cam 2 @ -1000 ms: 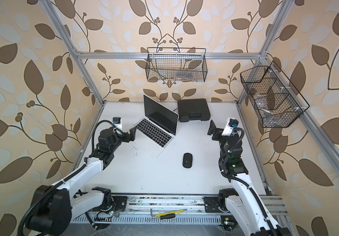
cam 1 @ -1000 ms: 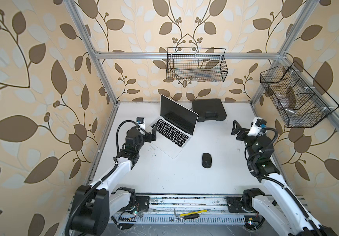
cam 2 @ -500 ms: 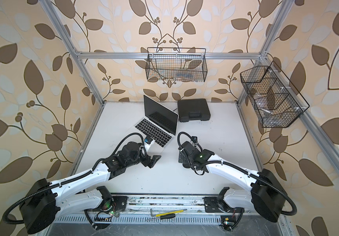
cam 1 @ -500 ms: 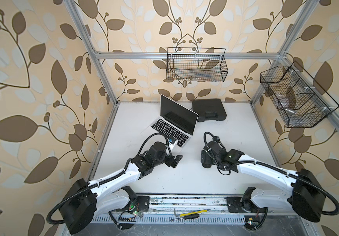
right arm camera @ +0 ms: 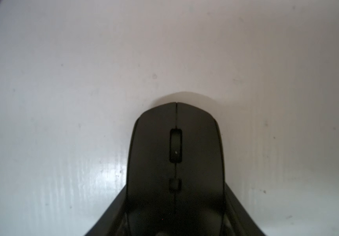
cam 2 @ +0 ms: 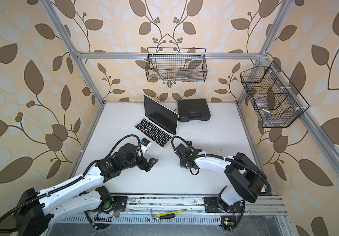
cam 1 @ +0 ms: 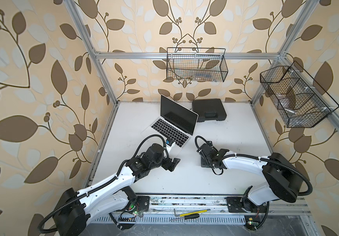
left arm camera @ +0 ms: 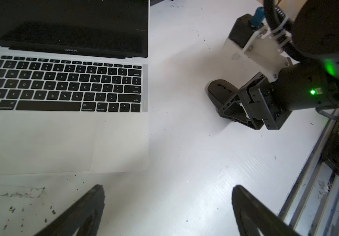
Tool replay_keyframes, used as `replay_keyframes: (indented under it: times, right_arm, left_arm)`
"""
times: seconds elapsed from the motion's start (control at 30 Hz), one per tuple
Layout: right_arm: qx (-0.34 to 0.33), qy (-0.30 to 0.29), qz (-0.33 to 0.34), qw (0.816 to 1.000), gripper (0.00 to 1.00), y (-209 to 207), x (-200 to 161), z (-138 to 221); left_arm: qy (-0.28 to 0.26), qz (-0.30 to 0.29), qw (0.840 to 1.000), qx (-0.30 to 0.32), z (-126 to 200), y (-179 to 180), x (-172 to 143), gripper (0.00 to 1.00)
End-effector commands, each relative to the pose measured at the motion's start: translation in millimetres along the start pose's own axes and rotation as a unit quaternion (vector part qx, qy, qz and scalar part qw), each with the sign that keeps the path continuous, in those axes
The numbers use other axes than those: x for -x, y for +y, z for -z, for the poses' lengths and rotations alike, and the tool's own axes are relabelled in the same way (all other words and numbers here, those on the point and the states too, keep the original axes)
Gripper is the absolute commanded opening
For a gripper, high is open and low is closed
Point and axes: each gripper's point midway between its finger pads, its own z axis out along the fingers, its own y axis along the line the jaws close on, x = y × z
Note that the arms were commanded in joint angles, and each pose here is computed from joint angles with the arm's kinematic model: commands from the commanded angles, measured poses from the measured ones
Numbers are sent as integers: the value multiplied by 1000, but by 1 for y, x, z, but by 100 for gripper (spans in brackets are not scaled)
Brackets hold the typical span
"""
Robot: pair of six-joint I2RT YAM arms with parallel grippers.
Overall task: Insert the wireless mouse receiver into the laptop
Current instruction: Pick up the mouse from the center of the board.
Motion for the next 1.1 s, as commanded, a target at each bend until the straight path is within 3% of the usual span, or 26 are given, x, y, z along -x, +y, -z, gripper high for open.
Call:
replay_keyframes:
  times: [0.0, 0.1, 0.2, 0.3, 0.4, 0.53, 0.67, 0.83, 0.97, 1.07]
  right_arm:
    - [43, 14, 36, 998, 47, 12, 7, 17]
    - [167, 41, 80, 982, 46, 32, 16, 42]
    - [286, 75, 137, 946, 47, 47, 15, 77]
    - [350, 111, 195, 909, 47, 58, 8, 111]
    - [392, 150, 242, 875, 47, 69, -3, 135]
    - [411, 186, 289, 845, 46, 77, -18, 146]
    - [437, 207, 312, 818, 45, 92, -32, 150]
    - [439, 208, 312, 817, 43, 92, -32, 151]
    - [448, 202, 297, 819, 43, 91, -26, 153]
    - [449, 200, 285, 823, 43, 91, -22, 152]
  left_arm:
    - [36, -104, 994, -23, 13, -10, 0, 99]
    - [60, -262, 962, -45, 9, -13, -19, 99]
    - [-19, -396, 917, -42, 5, -27, -5, 99]
    - [-65, -468, 880, -54, -2, -39, 11, 99]
    - [-79, -506, 856, -68, -13, -54, 23, 99]
    - [-109, -515, 845, -90, -22, -73, 35, 99]
    - [-116, -506, 847, -115, -31, -87, 37, 98]
    - [-120, -473, 857, -168, -31, -104, 34, 66]
    - [-120, -469, 857, -178, -32, -108, 29, 46]
    - [-127, -442, 866, -196, -29, -114, 33, 32]
